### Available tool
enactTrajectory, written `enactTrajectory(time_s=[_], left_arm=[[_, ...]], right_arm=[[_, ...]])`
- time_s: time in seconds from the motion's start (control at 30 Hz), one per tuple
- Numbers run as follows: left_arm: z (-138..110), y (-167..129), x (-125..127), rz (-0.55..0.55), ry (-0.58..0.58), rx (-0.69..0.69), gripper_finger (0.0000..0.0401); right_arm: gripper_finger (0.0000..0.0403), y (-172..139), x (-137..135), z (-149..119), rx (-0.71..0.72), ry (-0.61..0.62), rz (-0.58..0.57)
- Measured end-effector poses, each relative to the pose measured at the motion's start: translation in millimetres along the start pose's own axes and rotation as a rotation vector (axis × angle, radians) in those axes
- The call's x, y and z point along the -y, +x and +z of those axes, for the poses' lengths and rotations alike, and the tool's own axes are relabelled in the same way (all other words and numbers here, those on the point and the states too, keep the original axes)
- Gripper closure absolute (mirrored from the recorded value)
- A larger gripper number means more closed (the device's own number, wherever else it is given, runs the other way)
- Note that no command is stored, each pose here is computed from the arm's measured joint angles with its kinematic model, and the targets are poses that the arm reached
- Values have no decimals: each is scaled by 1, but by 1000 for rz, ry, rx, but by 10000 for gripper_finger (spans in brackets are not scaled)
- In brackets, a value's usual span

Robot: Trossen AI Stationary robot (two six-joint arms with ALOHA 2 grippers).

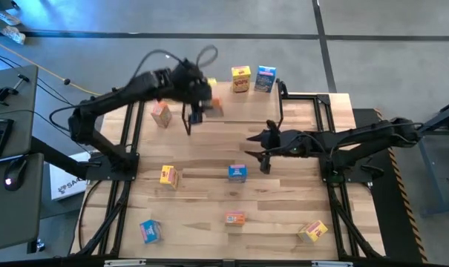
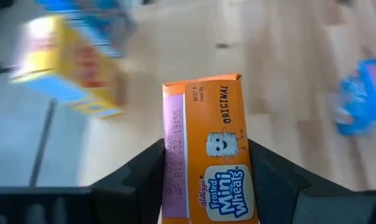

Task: Stack cereal on shelf
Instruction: Put the middle right orange cereal box on the shelf

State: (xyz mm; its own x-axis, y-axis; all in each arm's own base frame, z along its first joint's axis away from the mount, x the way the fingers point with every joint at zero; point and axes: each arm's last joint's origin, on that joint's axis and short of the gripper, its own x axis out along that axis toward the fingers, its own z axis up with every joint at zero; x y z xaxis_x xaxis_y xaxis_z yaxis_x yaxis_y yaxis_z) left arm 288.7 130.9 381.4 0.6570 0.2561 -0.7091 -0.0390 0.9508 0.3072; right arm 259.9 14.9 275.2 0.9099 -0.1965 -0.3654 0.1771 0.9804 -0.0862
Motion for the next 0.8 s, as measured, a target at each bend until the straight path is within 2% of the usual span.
enactTrajectory(time_s=[0.17, 0.43, 0.6, 0.8], left_arm=[[2, -2, -40, 54, -30, -5, 220], [-1, 34, -86, 70, -51, -54, 220], [-7, 53, -101, 63, -57, -97, 220], [-12, 54, -105, 50, -41, -119, 220]], right_arm=[[196, 1, 0, -3, -29, -2, 1], [197, 1, 0, -3, -28, -1, 1], [197, 1, 0, -3, -29, 0, 1], [197, 1, 0, -3, -29, -2, 1]])
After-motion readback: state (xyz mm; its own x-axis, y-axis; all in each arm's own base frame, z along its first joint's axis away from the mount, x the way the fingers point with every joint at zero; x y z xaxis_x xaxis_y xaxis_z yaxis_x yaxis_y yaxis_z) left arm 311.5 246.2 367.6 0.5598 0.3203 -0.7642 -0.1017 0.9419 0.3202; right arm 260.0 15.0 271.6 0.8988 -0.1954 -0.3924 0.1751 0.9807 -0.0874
